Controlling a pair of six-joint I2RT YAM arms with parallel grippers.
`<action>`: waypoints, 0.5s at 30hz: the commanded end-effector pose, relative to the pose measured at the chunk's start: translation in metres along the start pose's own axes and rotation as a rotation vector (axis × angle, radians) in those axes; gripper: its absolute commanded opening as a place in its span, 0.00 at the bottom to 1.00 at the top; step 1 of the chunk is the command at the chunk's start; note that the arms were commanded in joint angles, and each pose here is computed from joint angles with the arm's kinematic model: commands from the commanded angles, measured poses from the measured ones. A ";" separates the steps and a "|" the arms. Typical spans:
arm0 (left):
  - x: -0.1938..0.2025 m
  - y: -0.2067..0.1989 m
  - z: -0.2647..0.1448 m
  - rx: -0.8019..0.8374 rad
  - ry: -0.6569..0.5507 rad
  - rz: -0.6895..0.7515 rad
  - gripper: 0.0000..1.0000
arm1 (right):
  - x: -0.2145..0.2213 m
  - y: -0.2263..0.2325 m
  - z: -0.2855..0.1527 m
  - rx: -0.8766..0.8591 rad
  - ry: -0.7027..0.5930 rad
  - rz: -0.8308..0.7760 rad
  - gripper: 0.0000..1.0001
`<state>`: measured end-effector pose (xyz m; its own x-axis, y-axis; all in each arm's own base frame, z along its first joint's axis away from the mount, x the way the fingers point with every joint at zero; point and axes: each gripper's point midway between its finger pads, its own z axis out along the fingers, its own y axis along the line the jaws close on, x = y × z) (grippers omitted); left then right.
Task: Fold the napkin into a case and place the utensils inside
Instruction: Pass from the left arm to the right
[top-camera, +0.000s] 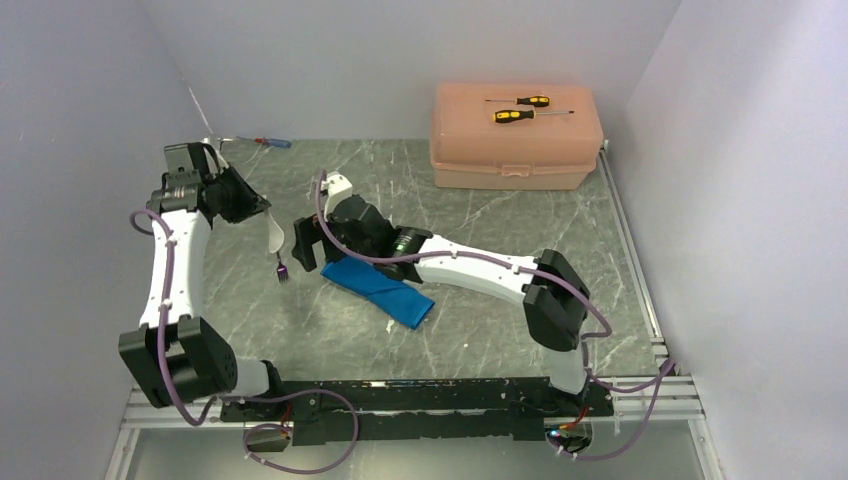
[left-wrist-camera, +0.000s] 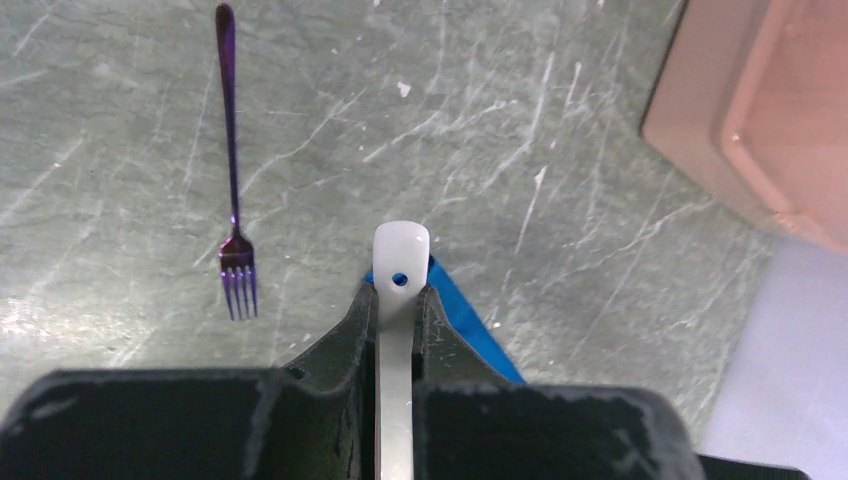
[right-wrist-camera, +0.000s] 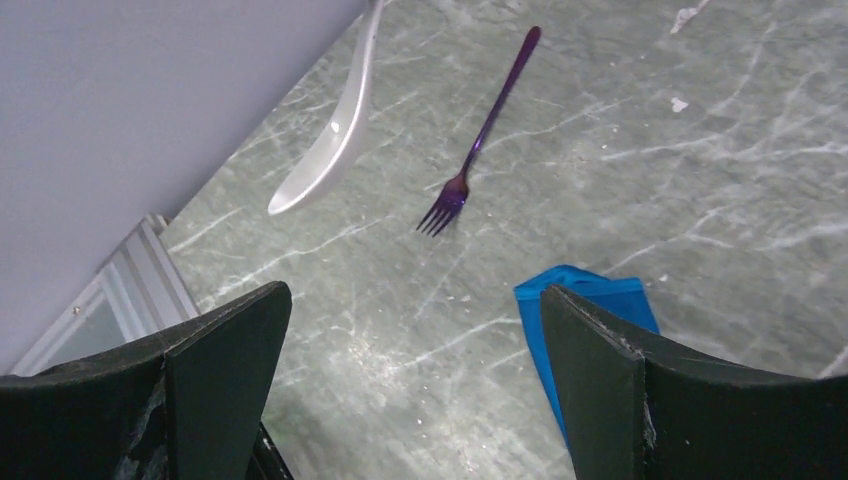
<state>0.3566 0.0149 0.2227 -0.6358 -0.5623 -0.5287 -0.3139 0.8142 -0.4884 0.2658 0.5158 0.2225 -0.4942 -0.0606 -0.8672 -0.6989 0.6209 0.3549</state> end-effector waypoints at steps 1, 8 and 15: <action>-0.016 -0.018 -0.015 0.061 -0.120 -0.082 0.03 | -0.039 0.031 0.008 -0.108 -0.084 0.083 0.99; -0.007 -0.026 -0.007 0.107 -0.098 -0.117 0.03 | -0.056 0.029 0.014 -0.150 -0.079 0.230 0.96; -0.016 -0.036 -0.008 0.131 -0.128 -0.127 0.03 | -0.052 0.027 0.026 -0.142 -0.019 0.295 0.88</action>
<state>0.3601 0.0000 0.2299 -0.5500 -0.6636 -0.5071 -0.3371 0.7319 -0.5922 0.2879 0.5470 0.2513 -0.6368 0.0930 -0.7654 -0.6154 0.5367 0.5773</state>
